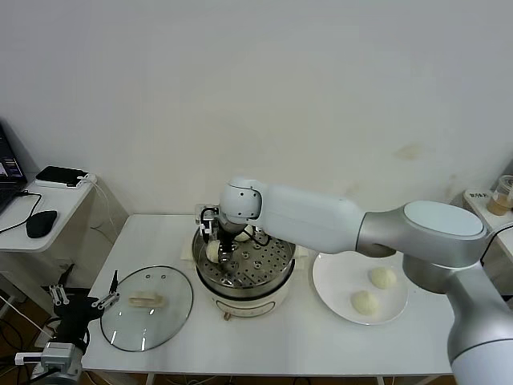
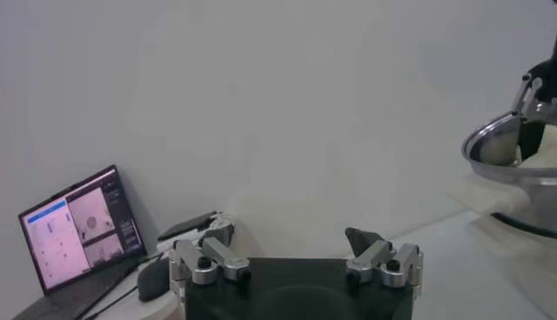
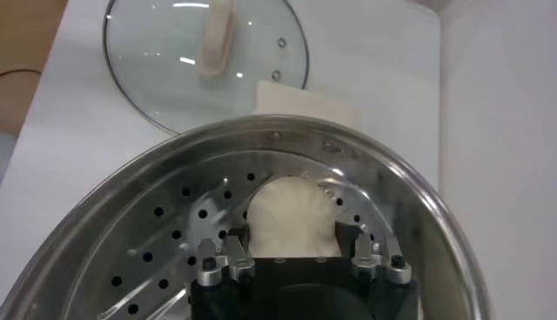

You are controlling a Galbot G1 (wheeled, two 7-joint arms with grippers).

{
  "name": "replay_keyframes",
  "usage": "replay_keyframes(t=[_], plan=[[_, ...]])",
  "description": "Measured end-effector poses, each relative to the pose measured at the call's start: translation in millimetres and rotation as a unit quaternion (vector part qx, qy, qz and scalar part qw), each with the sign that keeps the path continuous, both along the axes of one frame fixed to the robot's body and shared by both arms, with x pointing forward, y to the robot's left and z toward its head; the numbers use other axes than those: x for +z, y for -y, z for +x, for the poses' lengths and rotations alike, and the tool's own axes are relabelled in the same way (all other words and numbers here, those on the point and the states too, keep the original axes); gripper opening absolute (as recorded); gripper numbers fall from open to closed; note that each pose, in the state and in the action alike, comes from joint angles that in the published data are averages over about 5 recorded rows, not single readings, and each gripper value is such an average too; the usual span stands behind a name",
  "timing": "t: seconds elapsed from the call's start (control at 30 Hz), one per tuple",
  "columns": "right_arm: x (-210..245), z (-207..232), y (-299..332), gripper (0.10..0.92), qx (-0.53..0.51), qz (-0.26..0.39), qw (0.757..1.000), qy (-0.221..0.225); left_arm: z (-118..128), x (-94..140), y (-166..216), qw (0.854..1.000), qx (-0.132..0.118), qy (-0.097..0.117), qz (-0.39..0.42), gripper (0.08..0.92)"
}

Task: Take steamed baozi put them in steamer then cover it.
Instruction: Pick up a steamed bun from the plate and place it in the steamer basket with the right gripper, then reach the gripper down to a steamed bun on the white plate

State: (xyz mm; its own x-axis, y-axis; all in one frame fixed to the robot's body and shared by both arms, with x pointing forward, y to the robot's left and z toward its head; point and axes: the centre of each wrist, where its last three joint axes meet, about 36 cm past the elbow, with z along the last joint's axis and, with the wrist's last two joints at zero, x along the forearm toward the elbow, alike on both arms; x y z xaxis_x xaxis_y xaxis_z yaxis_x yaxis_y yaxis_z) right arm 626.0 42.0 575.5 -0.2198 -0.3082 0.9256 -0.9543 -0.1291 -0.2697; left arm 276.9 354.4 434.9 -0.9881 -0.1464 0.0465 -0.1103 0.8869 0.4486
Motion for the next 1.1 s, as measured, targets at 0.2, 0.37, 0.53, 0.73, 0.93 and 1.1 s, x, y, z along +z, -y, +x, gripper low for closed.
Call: replay_keyframes(t=[0.2,0.37,0.53,0.73,0.93,1.1], plan=[[16.2,1.5,7.2,0.821,0.007,0.001,1.000,-0.002,0.2,2.7,0.4,1.000,-0.002,0.002,0.001,0.823],[43.0,3.8,27.0,0.823,0.022,-0.009,1.000,0.005,0.0,5.9,1.5,1.000,-0.004,0.003,-0.001,0.823],[76.3,4.2,64.4,0.823,0.037,-0.026,0.999,0.019,-0.7,9.2,4.2,1.000,-0.007,0.004,-0.001,0.823],[108.2,-5.6,127.6,0.823,0.041,-0.043,0.998,0.031,-2.7,11.3,6.0,1.000,-0.011,0.004,-0.001,0.823],[109.1,-23.8,204.6,0.823,0.029,-0.062,0.997,0.030,-3.0,10.1,7.9,1.000,-0.016,0.000,-0.002,0.823],[89.8,-39.2,268.0,0.823,0.013,-0.078,0.996,0.027,-3.0,8.1,11.3,1.000,-0.019,-0.002,-0.005,0.823]])
